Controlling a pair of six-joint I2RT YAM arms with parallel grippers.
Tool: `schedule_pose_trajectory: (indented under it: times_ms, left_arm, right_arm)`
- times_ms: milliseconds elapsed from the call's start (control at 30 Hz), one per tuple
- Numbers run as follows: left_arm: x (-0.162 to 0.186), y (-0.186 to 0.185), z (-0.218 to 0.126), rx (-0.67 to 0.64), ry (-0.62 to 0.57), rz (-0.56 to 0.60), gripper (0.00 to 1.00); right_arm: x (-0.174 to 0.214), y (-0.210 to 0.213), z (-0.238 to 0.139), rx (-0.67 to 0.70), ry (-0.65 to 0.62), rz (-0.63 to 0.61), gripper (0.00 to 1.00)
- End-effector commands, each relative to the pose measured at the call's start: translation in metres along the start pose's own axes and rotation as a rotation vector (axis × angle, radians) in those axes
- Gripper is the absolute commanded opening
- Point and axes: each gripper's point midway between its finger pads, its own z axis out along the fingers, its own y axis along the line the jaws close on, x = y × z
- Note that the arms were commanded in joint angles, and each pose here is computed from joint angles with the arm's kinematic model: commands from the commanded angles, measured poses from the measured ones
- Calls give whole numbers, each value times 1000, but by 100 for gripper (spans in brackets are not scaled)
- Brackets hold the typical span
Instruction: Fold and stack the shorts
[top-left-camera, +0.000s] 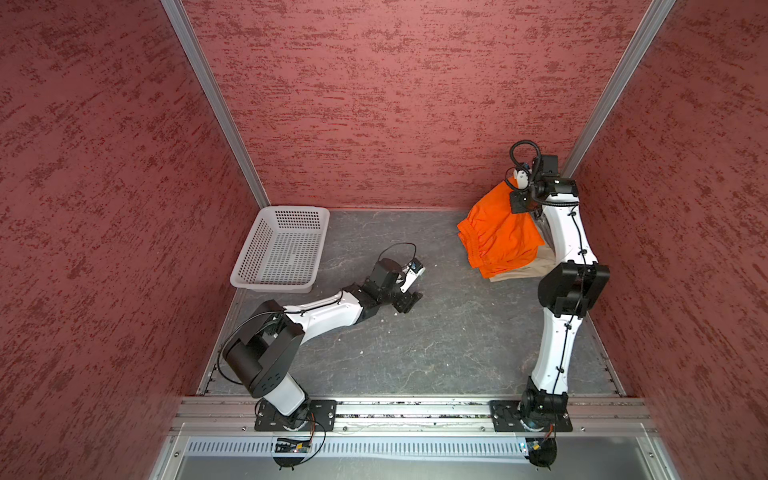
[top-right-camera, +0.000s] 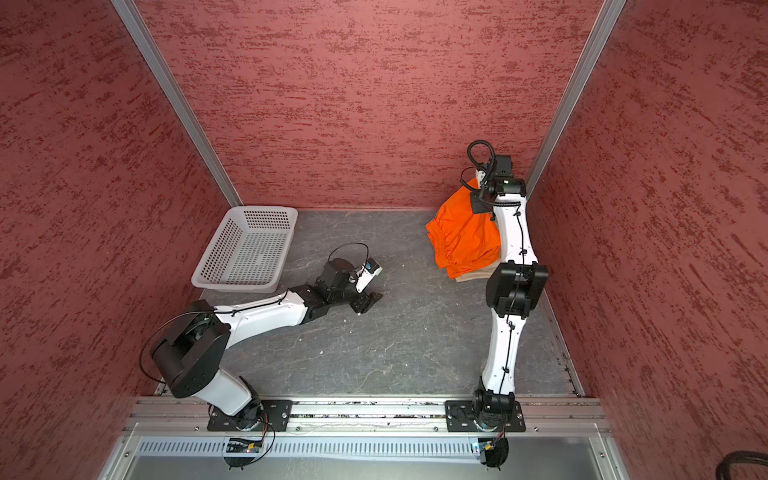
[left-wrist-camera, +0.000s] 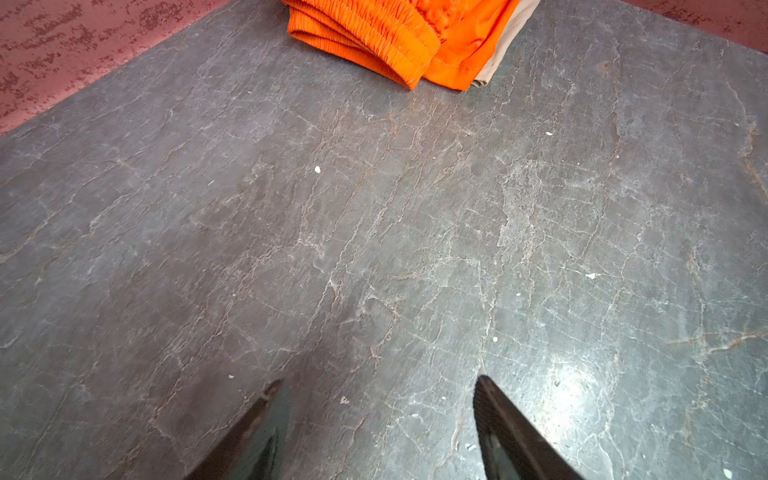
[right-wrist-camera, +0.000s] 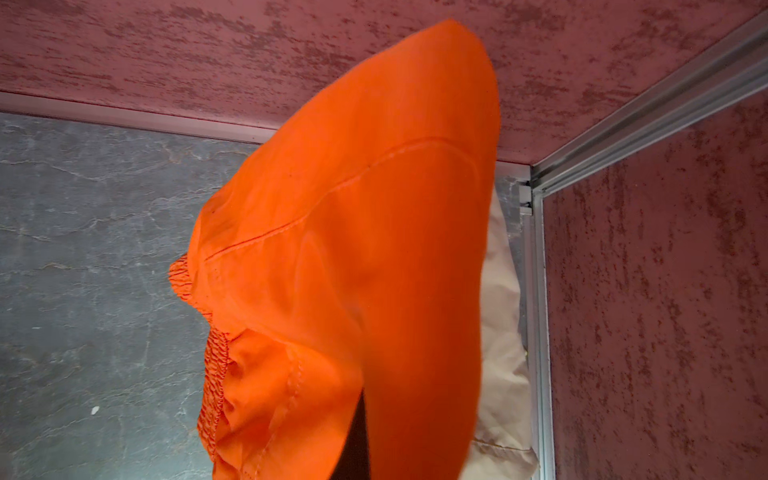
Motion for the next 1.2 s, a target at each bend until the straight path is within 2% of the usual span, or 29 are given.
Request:
schedule_pose_trajectory:
  times_ms: [0, 300, 367, 400, 433, 500, 633, 767, 1000, 1167]
  left_arm:
    - [-16, 4, -6, -11, -27, -12, 71]
    - [-12, 7, -8, -30, 0, -33, 71]
    - [-10, 7, -8, -35, 7, -42, 71]
    - [-9, 8, -8, -38, 9, -48, 71]
    - [-10, 8, -8, -39, 8, -56, 72]
    - [-10, 9, -9, -43, 7, -72, 72]
    - [-13, 9, -11, -46, 0, -95, 72]
    - [-16, 10, -13, -51, -4, -109, 72]
    - [-21, 18, -13, -75, -23, -167, 75]
    - [-25, 33, -20, -124, -64, -231, 77]
  right_arm:
    - [-13, -19, 7, 22, -55, 5, 0]
    - [13, -82, 58, 127, -21, 103, 0]
    - [22, -96, 70, 157, -9, 137, 9]
    - [28, -104, 77, 177, 0, 161, 17]
    - [35, -113, 84, 203, 11, 189, 30]
    - [45, -129, 93, 239, 24, 245, 44]
    - [51, -154, 87, 305, 22, 330, 55]
    - [35, -154, 62, 293, -28, 351, 56]
    - [10, -95, 11, -7, -190, 409, 49]
    - [41, -58, 9, -134, -223, 458, 48]
